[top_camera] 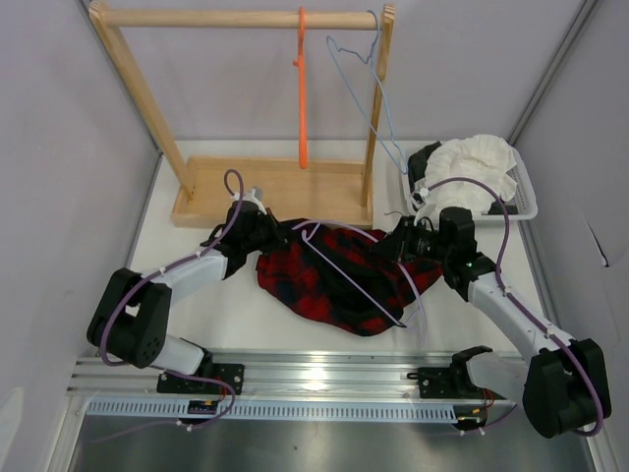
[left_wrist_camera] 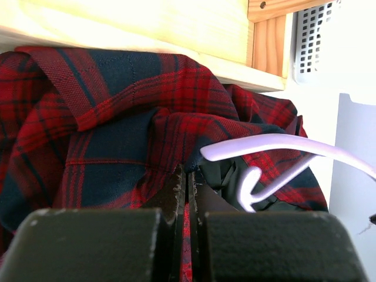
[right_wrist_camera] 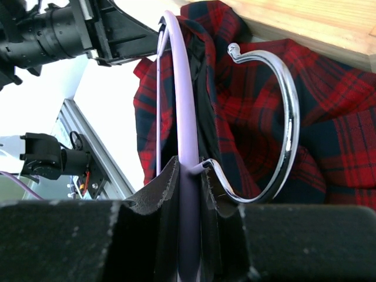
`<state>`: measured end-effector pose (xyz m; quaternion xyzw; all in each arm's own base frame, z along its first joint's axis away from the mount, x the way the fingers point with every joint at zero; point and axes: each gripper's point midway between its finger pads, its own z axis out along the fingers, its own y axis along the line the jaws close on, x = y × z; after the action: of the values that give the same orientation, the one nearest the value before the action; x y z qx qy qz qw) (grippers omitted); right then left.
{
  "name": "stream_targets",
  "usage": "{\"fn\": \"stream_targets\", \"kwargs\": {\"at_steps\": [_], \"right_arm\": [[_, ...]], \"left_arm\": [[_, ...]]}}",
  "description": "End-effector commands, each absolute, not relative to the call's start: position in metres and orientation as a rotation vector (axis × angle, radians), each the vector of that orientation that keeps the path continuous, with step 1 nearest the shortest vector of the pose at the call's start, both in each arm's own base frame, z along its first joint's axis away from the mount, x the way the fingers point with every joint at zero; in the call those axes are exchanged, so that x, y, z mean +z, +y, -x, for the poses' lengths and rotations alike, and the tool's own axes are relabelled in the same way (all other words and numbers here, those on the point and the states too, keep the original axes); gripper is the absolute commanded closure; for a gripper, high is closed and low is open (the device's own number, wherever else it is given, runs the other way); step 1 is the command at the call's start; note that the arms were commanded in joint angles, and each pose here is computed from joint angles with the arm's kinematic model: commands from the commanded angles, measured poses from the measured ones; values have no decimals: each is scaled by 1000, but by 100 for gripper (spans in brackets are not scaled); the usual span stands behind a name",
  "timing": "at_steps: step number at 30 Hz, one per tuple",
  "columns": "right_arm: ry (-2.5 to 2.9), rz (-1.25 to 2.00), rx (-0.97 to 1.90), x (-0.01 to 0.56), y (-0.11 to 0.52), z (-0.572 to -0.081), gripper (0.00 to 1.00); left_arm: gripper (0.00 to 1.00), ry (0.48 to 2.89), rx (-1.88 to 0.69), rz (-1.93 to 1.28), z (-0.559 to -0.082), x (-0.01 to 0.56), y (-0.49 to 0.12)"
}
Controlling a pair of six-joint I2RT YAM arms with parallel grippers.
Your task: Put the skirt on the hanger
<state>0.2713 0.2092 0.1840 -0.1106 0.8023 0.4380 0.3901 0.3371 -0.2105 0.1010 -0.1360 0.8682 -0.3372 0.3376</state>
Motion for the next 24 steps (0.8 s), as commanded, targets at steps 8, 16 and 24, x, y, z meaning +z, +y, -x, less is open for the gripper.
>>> {"fn": "stream_targets", "kwargs": {"at_steps": [8, 16, 24], "right_arm": [[2088, 259, 993, 161, 194, -267, 100], [2069, 267, 974, 163, 192, -270, 100], [2103, 250, 948, 156, 189, -269, 100]], "left_arm": [[100, 2227, -947, 373, -342, 106, -215], [100, 2232, -931, 349, -339, 104, -213], [100, 2247, -901, 319, -336, 100, -211]]}}
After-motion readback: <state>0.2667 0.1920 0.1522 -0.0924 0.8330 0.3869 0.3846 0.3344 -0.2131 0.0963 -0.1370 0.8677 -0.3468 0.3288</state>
